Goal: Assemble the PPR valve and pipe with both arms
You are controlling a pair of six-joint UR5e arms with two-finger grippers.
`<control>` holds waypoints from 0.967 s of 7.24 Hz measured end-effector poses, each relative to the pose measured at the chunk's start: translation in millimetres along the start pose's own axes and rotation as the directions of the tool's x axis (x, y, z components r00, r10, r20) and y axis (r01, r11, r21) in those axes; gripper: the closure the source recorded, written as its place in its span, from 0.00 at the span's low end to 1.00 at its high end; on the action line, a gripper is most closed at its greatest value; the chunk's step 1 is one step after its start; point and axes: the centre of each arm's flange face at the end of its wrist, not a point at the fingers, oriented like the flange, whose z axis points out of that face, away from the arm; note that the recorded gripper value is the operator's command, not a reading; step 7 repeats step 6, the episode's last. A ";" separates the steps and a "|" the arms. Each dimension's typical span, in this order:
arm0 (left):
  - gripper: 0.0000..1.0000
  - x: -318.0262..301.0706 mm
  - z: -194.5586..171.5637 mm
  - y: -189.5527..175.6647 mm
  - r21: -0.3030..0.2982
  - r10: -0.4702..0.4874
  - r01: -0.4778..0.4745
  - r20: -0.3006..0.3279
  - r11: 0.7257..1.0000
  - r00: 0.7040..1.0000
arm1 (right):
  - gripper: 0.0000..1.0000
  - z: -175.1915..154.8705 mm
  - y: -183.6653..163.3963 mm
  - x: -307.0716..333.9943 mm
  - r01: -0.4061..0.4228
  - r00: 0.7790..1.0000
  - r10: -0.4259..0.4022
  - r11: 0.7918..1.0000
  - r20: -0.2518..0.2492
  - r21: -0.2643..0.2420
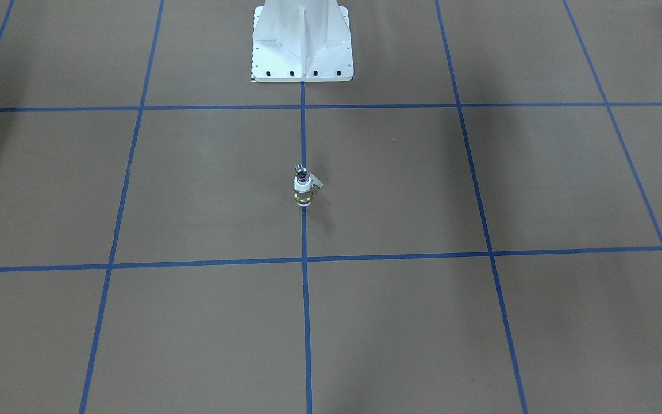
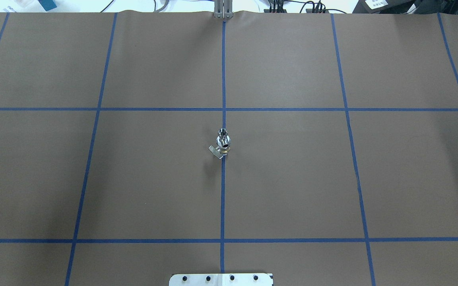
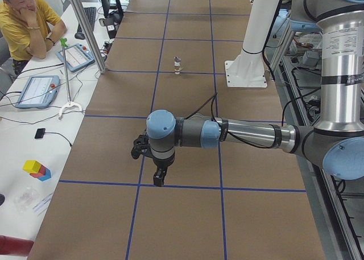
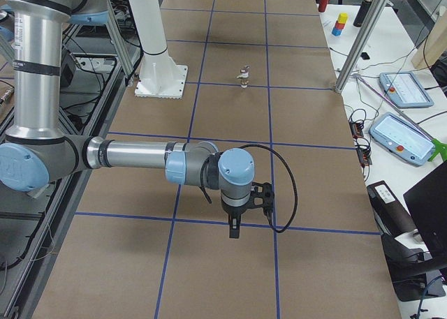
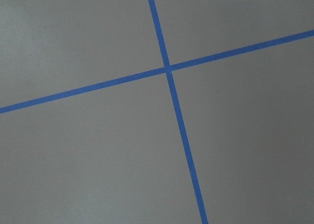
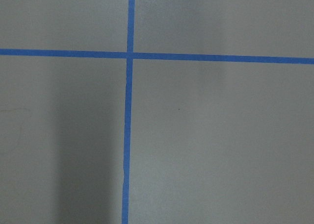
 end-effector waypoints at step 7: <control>0.00 0.6 0.3 0.0 -0.001 0.002 -0.002 0.000 1.000 1.000 | 0.00 -1.2 -2.6 -1.9 0.003 1.000 -0.003 1.000 0.007 0.004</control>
